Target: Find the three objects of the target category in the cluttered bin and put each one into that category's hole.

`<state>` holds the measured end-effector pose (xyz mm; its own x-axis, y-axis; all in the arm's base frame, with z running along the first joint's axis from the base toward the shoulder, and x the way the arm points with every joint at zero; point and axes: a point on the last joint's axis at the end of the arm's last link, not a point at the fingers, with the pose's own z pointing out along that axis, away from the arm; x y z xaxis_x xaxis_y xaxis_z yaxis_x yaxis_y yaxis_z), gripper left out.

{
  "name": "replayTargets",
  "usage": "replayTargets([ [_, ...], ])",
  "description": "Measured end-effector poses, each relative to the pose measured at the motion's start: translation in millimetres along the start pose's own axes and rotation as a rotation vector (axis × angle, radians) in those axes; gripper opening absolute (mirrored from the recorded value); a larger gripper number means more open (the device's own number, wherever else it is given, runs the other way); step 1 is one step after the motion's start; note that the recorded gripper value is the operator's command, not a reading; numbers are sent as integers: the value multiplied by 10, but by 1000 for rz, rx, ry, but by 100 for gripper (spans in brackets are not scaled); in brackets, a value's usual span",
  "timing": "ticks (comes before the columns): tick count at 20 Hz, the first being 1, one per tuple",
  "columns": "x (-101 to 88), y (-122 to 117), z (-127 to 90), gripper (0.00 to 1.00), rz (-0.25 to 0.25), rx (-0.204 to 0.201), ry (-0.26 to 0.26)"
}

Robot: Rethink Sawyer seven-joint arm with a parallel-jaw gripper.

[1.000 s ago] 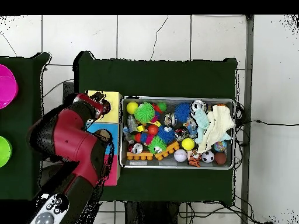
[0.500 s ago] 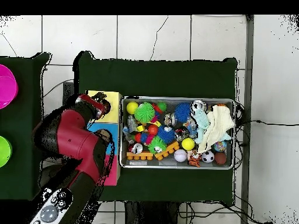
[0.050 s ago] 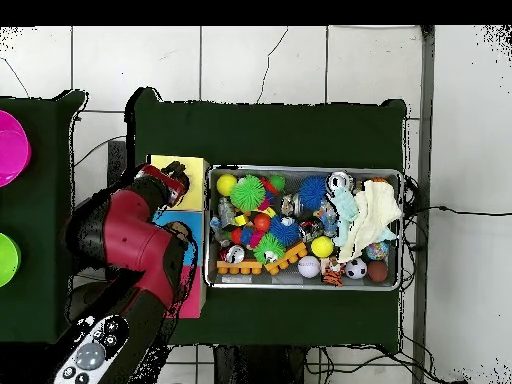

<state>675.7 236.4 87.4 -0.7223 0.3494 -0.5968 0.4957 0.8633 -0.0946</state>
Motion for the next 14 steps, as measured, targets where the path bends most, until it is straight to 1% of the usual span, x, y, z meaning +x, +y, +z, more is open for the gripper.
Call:
replayTargets([
  [7, 124, 3, 92, 0, -7, 4, 17],
  [12, 244, 46, 134, 0, -4, -5, 42],
  [14, 245, 51, 133, 0, 2, -7, 44],
])
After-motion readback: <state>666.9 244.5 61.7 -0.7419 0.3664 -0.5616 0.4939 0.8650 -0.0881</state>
